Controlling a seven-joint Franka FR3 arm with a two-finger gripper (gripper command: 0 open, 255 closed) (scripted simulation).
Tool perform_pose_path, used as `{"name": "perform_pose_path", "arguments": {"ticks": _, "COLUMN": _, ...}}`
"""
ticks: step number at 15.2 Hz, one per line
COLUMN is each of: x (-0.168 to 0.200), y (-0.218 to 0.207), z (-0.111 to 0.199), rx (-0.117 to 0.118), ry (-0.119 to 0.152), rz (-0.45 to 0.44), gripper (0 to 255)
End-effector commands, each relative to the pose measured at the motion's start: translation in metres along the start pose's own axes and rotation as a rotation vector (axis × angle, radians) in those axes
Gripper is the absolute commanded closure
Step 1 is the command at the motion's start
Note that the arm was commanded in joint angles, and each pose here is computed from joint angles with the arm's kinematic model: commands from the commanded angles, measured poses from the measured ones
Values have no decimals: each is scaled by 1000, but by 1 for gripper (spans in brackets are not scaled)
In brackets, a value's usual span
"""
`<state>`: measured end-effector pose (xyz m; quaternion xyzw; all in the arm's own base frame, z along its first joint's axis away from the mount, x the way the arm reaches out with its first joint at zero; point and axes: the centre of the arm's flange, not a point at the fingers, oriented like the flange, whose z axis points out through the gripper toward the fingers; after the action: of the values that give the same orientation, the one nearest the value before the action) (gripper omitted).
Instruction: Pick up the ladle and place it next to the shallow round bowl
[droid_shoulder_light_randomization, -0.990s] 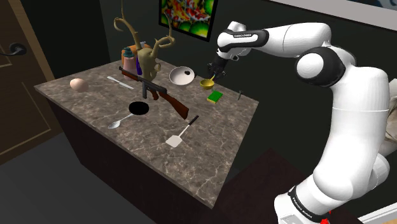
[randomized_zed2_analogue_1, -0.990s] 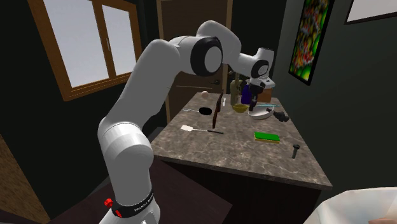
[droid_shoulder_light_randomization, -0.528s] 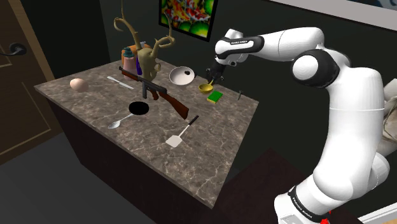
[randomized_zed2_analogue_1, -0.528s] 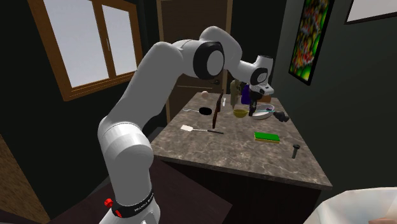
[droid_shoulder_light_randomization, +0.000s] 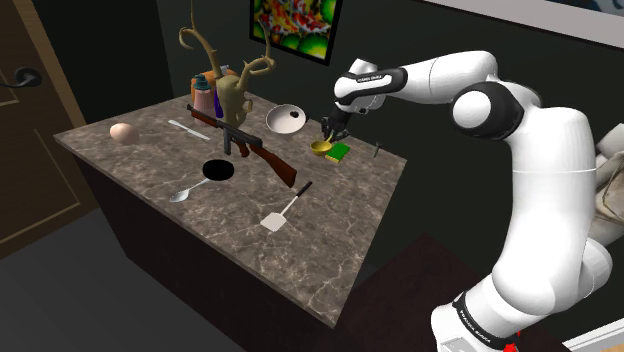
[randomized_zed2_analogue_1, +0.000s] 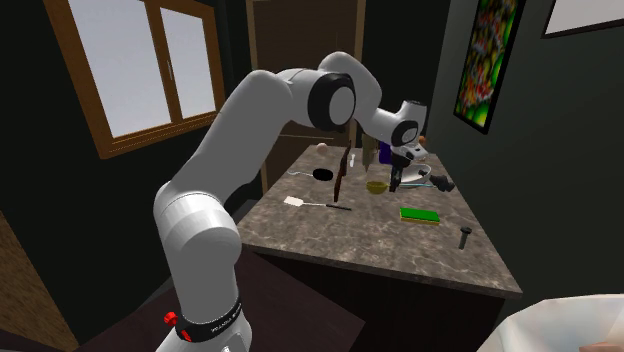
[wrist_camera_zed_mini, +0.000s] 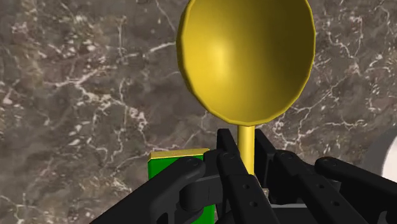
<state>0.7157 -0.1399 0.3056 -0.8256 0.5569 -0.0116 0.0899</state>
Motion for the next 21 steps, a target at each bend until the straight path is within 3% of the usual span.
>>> {"name": "perform_pose_path", "arguments": {"ticks": 1, "x": 1, "y": 2, "z": 11, "rx": 1, "ry": 0, "rz": 0, "gripper": 255}}
{"name": "perform_pose_path", "arguments": {"ticks": 15, "x": 7, "y": 14, "z": 83, "rx": 1, "ry": 0, "rz": 0, "gripper": 255}}
{"name": "perform_pose_path", "arguments": {"ticks": 21, "x": 7, "y": 14, "z": 86, "rx": 1, "ry": 0, "rz": 0, "gripper": 255}}
